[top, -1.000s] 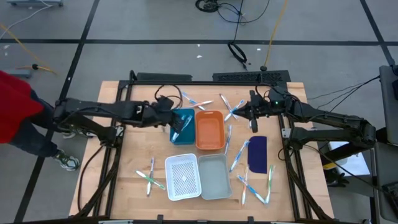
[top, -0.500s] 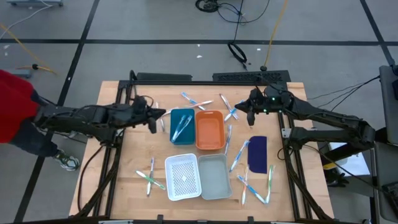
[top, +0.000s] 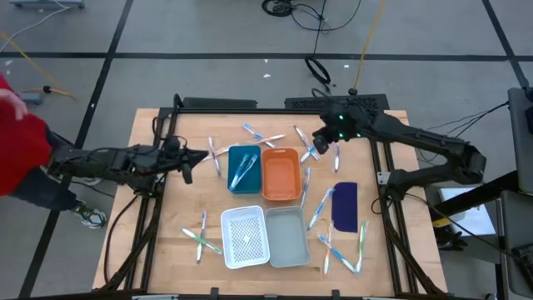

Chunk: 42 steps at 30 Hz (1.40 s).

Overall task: Pick & Place Toothbrushes
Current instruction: Put the blue toothbrush into the blue bin

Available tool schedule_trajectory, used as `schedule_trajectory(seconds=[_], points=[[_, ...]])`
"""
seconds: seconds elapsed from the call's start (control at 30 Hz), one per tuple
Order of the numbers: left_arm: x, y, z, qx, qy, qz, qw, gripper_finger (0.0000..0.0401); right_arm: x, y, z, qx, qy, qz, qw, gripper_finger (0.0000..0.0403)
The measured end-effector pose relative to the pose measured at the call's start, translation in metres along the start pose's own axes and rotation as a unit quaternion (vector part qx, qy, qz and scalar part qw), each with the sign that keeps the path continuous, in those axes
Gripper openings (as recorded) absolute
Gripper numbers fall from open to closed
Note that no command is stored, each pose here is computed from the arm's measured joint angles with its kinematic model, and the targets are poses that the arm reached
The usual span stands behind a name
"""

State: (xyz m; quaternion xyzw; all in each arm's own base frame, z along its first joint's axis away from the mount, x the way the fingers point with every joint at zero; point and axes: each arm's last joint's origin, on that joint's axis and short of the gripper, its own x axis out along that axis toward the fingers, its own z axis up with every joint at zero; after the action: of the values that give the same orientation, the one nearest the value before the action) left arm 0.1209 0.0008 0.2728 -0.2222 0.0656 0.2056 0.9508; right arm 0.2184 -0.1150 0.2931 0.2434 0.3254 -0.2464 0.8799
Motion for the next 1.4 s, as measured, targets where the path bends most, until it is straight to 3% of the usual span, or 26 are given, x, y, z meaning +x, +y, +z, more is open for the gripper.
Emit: schedule_trajectory(seconds=[0.27,0.4,0.67,0.77,0.9,1.07,1.17,1.27,1.4], points=[[-0.01,0.015,-0.017,0.013,-0.007,-0.022,1.0,0.0002,0.017,-0.017,0.006,0.101,0.092,-0.055,0.989,0.002],[-0.015,0.018,-0.018,0.024,-0.017,-0.027,0.999,0.0003,0.022,-0.026,0.006,0.15,0.112,-0.045,0.981,0.0021],[-0.021,0.024,-0.021,0.039,-0.006,-0.006,0.999,0.0004,0.018,-0.035,0.0,0.132,0.167,-0.005,0.977,0.0074],[-0.02,0.025,-0.022,0.04,-0.003,-0.002,0.999,0.0002,0.011,-0.031,-0.007,0.075,0.204,0.045,0.975,0.0107],[-0.02,0.026,-0.023,0.04,-0.004,0.011,0.999,0.0009,0.003,-0.013,-0.018,-0.02,0.244,0.141,0.959,0.0135],[-0.02,0.026,-0.023,0.04,-0.005,0.014,0.999,0.0002,-0.001,0.013,-0.032,-0.145,0.274,0.187,0.932,0.014],[-0.02,0.026,-0.023,0.038,-0.005,0.013,0.999,0.0007,-0.003,0.029,-0.041,-0.175,0.295,0.193,0.919,0.0133],[-0.02,0.026,-0.023,0.037,-0.005,0.013,0.999,0.0011,-0.003,0.042,-0.048,-0.137,0.315,0.175,0.923,0.0125],[-0.02,0.026,-0.024,0.041,0.004,0.008,0.999,0.0006,-0.005,0.054,-0.054,-0.008,0.351,0.132,0.927,0.0117]])
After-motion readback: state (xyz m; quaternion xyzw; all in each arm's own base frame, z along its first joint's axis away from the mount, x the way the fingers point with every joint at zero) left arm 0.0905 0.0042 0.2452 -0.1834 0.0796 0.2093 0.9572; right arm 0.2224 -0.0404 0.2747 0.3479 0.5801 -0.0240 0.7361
